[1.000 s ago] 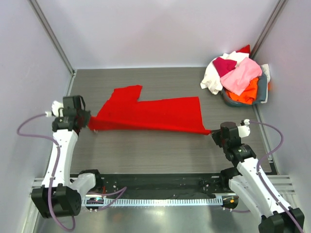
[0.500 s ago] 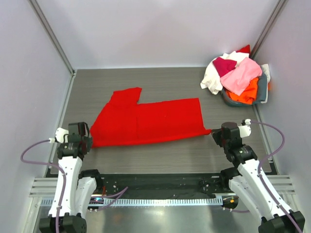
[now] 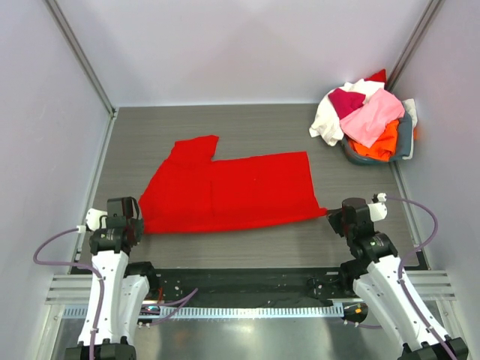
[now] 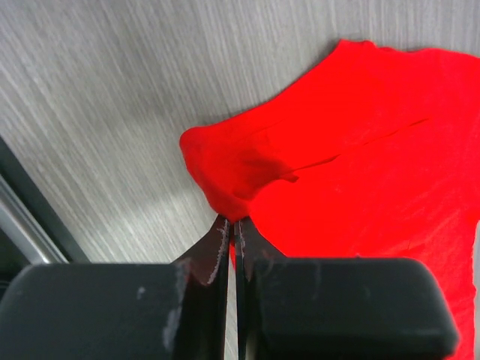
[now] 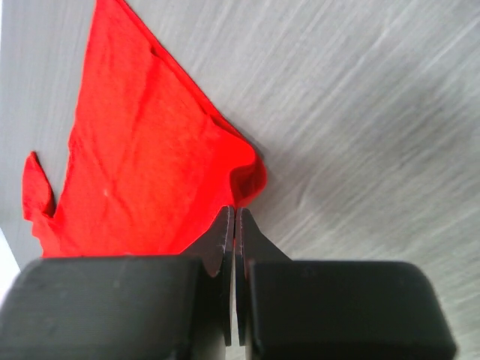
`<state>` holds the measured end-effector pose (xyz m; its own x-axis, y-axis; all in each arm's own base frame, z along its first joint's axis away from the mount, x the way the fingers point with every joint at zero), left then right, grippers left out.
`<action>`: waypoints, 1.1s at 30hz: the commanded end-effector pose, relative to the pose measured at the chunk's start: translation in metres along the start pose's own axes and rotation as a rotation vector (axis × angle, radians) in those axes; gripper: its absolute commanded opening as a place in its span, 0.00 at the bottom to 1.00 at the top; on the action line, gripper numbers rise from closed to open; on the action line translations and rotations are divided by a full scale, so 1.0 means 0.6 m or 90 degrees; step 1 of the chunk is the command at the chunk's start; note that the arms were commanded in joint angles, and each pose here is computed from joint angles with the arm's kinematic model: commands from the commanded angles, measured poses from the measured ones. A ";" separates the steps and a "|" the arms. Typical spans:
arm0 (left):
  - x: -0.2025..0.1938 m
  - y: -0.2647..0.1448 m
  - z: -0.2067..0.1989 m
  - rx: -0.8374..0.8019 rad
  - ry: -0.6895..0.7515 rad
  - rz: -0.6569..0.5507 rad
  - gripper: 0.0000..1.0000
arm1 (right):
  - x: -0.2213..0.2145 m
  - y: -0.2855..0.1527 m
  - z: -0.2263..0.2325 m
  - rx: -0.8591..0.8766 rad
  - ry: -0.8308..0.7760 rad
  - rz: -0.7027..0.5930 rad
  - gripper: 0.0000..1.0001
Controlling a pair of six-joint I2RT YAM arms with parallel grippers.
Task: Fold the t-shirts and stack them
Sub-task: Fold the tshirt
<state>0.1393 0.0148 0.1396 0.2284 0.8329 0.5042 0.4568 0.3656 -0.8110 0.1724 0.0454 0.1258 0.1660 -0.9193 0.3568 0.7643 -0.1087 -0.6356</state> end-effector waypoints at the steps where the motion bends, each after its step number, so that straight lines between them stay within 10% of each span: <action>1: 0.008 -0.010 0.006 0.014 -0.029 -0.016 0.04 | 0.003 -0.004 -0.013 -0.015 0.001 -0.009 0.01; 6: 0.011 -0.035 0.004 -0.001 -0.034 0.001 0.47 | -0.006 -0.013 -0.018 -0.024 0.002 0.024 0.54; 17: 0.088 -0.114 -0.086 -0.164 0.092 -0.059 0.74 | 0.025 -0.031 0.098 0.086 -0.161 0.027 0.48; 24: 0.105 -0.044 -0.217 -0.247 0.206 0.013 0.76 | 0.009 0.053 0.166 0.029 -0.364 0.128 0.44; 33: 0.121 0.050 -0.351 -0.326 0.210 0.035 0.86 | 0.024 0.161 0.264 0.036 -0.439 0.068 0.51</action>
<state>0.3076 0.0019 0.1914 0.5279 0.6718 0.5195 0.6601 0.0603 -0.7488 0.3070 0.0804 0.1588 0.6383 -0.5328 0.5556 0.6690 0.0269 -0.7427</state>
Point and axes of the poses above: each gripper's point midway between its finger pads, its own y axis out along the fingers, its own z axis along the line the jaws close on, x = y × z, the point moved 6 cm from there along -y, back along the fingers, and after that the axes turned 9 degrees about y, right-handed, at the moved point
